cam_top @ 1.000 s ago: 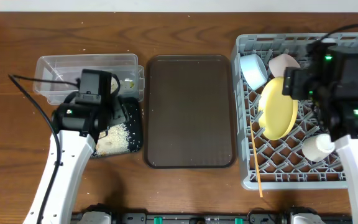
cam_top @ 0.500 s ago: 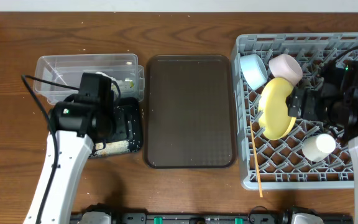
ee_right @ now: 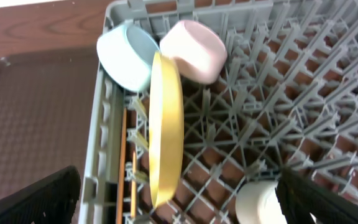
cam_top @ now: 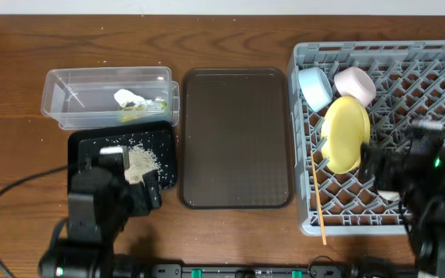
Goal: Sort waste into correct bins and load items into the dishwasher rack
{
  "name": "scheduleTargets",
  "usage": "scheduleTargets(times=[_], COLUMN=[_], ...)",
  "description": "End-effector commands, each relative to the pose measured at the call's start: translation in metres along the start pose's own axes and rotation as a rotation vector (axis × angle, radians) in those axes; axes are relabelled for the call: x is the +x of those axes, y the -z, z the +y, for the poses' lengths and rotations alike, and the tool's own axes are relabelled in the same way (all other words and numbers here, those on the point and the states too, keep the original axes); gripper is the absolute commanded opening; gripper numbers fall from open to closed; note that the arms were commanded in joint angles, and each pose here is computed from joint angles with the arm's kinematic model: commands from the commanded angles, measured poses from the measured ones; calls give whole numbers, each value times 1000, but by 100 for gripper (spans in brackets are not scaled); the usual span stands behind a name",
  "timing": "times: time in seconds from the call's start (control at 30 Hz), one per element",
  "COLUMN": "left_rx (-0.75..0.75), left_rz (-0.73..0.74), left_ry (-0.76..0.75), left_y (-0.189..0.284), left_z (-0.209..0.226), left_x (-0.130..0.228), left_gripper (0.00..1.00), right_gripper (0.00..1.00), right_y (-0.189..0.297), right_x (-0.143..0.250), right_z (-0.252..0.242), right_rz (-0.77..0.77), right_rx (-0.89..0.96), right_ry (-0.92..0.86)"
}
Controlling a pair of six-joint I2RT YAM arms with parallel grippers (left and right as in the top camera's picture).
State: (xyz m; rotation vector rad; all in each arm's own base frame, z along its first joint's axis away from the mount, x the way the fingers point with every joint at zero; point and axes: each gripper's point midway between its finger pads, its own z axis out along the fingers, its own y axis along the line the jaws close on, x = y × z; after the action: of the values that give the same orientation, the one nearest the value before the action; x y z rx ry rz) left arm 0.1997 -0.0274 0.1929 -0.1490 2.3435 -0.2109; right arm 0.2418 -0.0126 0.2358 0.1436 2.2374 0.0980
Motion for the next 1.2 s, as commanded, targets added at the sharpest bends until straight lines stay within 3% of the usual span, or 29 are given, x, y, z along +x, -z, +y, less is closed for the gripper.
scheduleTargets(times=[0.0, 0.77, 1.0, 1.17], left_rx=[14, 16, 16, 16], left_rz=[-42, -50, -50, -50], left_ry=[-3, -4, -4, -4], left_y=[6, 8, 8, 8], left_z=[-1, -1, -1, -1], left_x=[0, 0, 0, 0], left_gripper=[90, 91, 92, 92], right_gripper=[99, 99, 99, 99], right_y=[-3, -4, -1, 10], right_x=[24, 43, 12, -7], right_z=[0, -3, 3, 12], right_rz=[32, 96, -54, -268], right_rx=[-5, 12, -5, -27], right_ry=[-11, -6, 105, 175])
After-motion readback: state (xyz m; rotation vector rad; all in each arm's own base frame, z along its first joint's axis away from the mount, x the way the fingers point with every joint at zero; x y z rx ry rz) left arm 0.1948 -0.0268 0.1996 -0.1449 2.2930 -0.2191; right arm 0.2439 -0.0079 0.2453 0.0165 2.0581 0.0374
